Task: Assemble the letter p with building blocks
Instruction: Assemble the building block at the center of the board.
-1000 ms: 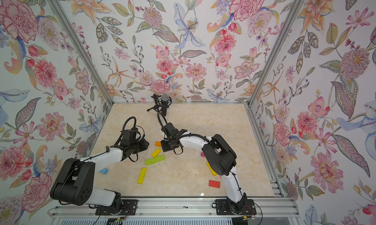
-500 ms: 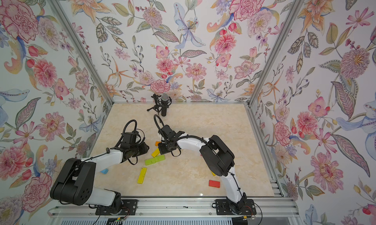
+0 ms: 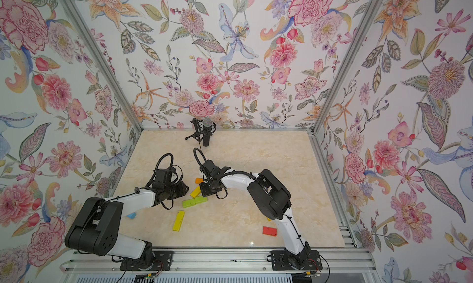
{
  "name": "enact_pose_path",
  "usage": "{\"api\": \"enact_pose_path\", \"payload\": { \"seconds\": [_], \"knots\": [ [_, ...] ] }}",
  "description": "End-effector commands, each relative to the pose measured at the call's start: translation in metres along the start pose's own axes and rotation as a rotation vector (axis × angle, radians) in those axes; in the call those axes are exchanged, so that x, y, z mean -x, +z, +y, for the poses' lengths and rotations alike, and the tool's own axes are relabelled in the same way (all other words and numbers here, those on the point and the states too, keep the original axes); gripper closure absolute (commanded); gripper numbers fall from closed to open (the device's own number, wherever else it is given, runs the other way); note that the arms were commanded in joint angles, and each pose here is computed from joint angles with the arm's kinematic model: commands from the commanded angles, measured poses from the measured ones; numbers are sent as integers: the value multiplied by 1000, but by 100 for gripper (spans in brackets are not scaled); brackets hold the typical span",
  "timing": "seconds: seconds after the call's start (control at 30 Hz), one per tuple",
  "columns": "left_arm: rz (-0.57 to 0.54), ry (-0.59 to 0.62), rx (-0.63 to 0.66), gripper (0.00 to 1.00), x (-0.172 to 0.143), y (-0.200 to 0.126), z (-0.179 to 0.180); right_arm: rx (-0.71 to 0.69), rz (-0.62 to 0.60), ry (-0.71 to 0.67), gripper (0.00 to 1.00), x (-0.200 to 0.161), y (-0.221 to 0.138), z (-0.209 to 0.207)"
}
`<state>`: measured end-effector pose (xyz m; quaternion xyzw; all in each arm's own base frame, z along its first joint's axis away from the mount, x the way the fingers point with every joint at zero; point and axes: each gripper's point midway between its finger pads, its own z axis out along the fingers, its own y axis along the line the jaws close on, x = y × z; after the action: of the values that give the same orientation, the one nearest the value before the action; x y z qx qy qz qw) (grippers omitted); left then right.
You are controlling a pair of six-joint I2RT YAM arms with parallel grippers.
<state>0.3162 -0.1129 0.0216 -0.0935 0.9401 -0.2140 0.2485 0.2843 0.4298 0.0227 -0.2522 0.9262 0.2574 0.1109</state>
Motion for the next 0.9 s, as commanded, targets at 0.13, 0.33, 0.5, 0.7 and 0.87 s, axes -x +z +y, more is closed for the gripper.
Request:
{"api": "enact_pose_path", "payload": {
  "seconds": [0.13, 0.33, 0.5, 0.7, 0.87],
  "knots": [
    [8, 11, -21, 75, -11, -3, 2, 25, 18, 21, 92, 7, 16, 5],
    [10, 13, -29, 77, -16, -8, 2, 32, -1, 19, 93, 16, 17, 9],
    [17, 12, -39, 78, -20, -7, 2, 33, -13, 21, 93, 23, 17, 11],
    [23, 8, -63, 78, -22, -3, -3, 15, -32, 27, 93, 25, 9, 7],
    [31, -1, -63, 78, -25, 3, -4, -26, -40, 22, 93, 18, -1, -1]
  ]
}}
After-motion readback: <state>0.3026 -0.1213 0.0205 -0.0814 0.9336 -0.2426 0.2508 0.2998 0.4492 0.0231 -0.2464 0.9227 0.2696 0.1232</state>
